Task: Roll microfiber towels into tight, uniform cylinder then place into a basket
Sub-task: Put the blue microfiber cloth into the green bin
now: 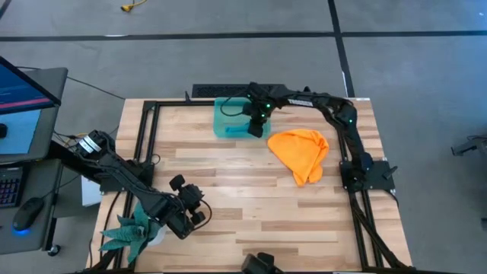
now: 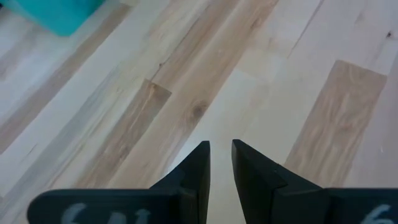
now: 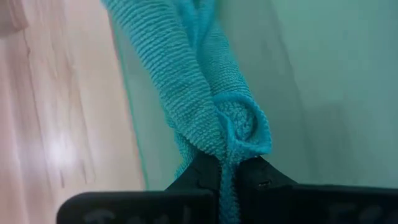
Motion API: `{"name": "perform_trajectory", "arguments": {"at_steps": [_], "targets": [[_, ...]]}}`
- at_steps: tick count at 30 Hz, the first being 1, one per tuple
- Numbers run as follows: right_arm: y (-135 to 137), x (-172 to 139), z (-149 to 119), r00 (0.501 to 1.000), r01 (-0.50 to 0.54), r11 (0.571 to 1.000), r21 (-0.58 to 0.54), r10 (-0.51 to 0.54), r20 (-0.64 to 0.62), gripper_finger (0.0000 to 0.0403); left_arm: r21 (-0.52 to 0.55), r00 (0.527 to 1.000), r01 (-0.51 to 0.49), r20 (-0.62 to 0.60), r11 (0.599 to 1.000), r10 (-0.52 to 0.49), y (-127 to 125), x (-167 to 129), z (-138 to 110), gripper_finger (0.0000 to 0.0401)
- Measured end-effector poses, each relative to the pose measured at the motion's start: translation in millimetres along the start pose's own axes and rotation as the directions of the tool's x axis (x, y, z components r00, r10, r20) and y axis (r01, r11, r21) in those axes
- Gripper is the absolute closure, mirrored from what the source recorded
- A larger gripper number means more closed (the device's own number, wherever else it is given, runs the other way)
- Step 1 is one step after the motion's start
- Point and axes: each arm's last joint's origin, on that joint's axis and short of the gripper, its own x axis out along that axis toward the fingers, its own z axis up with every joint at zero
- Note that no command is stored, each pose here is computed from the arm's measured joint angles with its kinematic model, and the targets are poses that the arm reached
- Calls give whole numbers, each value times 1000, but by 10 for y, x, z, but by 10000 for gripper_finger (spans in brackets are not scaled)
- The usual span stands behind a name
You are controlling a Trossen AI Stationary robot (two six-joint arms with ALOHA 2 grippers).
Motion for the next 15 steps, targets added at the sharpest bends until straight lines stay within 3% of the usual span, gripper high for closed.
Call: {"name": "perform_trajectory", "arguments": {"at_steps": [15], "targets": [[29,-10,-49,996,-14,998,60,19,-88,358,6,1000,6,-23,1000,-6,1,6,-1,342]]}}
